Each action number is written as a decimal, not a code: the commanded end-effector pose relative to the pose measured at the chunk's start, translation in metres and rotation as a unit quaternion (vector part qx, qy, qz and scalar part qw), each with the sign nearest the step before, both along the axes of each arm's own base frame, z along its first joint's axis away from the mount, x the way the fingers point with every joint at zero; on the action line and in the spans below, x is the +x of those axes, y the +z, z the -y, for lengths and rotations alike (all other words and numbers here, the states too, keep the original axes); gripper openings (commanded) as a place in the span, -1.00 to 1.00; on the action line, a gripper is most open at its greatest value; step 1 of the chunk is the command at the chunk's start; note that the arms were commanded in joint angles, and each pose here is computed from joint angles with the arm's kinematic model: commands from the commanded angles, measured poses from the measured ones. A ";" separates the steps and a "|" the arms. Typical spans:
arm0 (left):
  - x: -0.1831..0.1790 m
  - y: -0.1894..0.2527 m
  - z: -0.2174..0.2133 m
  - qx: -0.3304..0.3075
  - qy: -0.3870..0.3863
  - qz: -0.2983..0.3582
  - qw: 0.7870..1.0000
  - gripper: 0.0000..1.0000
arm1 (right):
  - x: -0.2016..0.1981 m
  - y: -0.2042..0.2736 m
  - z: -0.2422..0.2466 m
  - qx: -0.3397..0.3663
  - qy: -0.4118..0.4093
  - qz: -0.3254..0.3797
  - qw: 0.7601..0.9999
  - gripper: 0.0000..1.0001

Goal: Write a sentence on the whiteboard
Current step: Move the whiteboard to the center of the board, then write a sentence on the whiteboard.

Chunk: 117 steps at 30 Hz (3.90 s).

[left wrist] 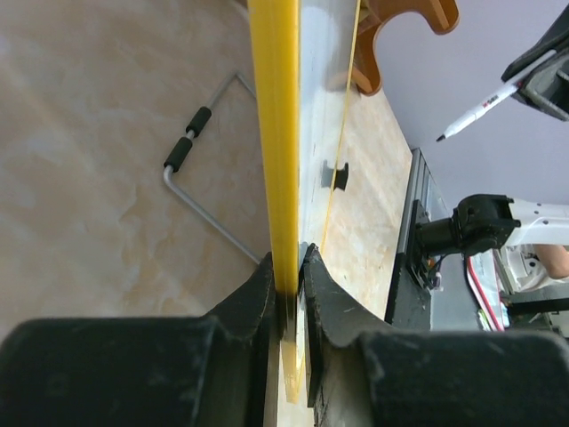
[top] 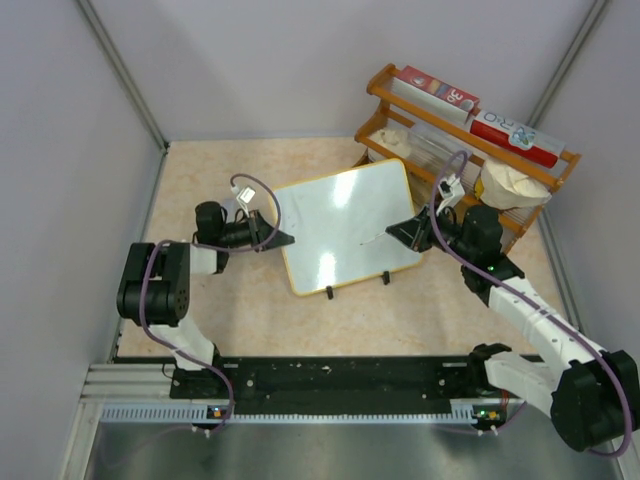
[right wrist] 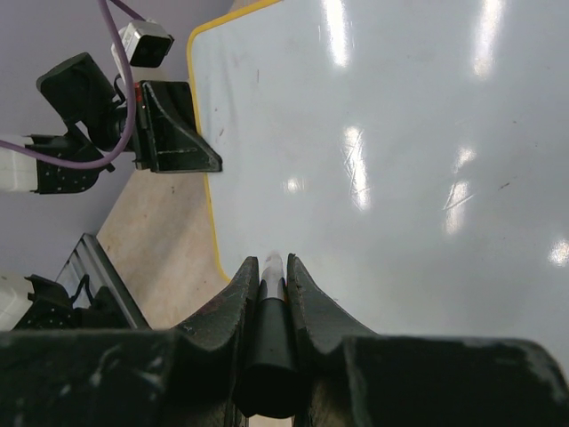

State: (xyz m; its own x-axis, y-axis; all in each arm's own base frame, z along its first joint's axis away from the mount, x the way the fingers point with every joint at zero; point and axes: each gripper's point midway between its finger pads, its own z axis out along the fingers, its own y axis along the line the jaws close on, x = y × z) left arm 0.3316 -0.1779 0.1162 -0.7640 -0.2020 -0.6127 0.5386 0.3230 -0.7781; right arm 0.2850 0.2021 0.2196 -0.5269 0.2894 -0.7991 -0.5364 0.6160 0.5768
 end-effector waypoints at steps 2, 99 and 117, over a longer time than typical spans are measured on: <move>-0.032 -0.028 0.003 0.024 -0.025 -0.013 0.999 -1.00 | 0.007 0.034 -0.004 0.017 0.006 0.051 0.999 -1.00; 0.002 0.059 0.061 0.028 -0.116 0.107 0.987 -0.91 | 0.030 0.071 -0.079 -0.120 0.007 0.180 0.976 -1.00; -0.004 0.067 0.065 0.039 -0.109 0.103 0.988 -1.00 | 0.020 0.073 -0.071 -0.156 -0.063 0.231 0.958 -1.00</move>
State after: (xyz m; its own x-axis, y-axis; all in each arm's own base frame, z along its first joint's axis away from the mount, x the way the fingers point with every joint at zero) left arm 0.3232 -0.2388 0.1742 -0.7599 -0.0127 -0.6499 0.6306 0.2278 -0.7419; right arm 0.3049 0.2825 0.2649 -0.1871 -0.0076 -0.9823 -0.6409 0.7588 0.1162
